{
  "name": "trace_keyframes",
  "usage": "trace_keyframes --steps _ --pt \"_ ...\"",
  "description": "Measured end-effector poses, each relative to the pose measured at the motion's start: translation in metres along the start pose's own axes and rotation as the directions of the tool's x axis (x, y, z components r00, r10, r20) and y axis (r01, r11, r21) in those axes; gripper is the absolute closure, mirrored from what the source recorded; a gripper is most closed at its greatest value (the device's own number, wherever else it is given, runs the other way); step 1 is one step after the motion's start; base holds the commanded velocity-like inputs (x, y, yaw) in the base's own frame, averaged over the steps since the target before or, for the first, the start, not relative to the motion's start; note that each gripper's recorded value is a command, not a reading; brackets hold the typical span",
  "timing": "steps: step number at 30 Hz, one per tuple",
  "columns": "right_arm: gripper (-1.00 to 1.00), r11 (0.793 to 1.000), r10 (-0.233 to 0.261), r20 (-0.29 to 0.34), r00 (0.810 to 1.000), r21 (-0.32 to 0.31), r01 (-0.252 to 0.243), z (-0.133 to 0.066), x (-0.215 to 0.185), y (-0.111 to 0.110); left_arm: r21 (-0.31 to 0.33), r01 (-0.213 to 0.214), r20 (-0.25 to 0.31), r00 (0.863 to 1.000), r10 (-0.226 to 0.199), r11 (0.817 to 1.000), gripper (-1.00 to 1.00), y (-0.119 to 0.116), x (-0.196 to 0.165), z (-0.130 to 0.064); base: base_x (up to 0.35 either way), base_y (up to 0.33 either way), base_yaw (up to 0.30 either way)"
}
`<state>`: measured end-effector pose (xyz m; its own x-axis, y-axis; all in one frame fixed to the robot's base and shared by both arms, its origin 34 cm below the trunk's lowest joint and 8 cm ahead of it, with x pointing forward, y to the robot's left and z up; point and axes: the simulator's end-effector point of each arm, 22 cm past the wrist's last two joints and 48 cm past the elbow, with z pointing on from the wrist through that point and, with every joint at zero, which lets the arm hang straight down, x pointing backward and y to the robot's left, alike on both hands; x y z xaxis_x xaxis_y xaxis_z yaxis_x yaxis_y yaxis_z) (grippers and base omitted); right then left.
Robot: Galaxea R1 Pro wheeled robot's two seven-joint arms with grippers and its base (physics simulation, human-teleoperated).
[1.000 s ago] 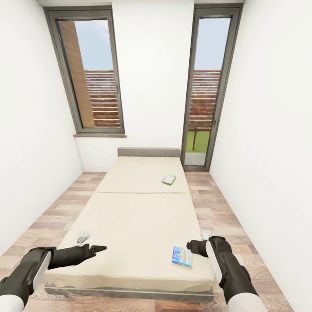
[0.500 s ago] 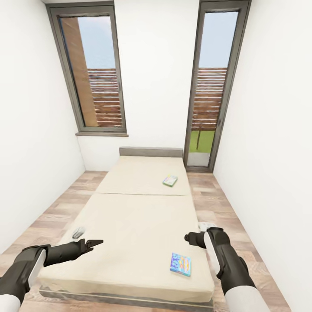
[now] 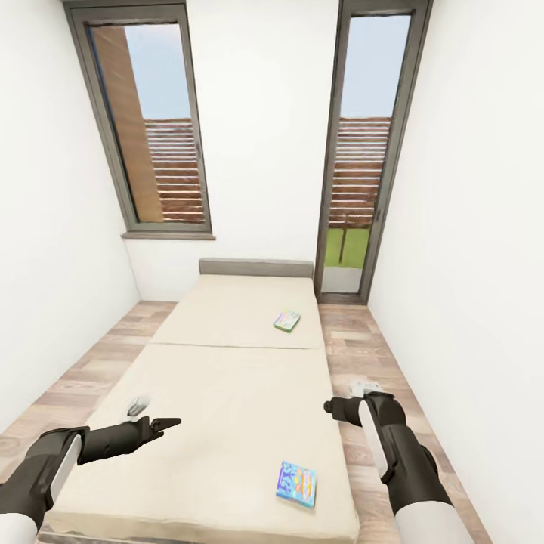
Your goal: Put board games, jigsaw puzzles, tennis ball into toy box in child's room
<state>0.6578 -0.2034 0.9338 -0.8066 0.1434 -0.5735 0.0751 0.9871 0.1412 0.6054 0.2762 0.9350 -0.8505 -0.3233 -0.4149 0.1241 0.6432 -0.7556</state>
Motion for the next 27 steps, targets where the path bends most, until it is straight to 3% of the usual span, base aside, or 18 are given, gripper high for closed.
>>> trace_keyframes --steps 12,27 --pt "-1.0 1.0 -0.001 0.003 1.0 -0.004 0.001 0.0014 0.0009 0.0027 -0.004 -0.001 0.003 1.0 0.001 1.0 -1.0 0.0021 -0.0017 -0.0028 0.014 -0.015 0.0" --pt "-1.0 1.0 0.004 0.0 1.0 -0.004 -0.004 0.0012 0.001 0.0007 -0.004 0.0 0.0 1.0 0.0 1.0 -1.0 0.0013 0.0002 -0.0005 0.029 0.071 0.0"
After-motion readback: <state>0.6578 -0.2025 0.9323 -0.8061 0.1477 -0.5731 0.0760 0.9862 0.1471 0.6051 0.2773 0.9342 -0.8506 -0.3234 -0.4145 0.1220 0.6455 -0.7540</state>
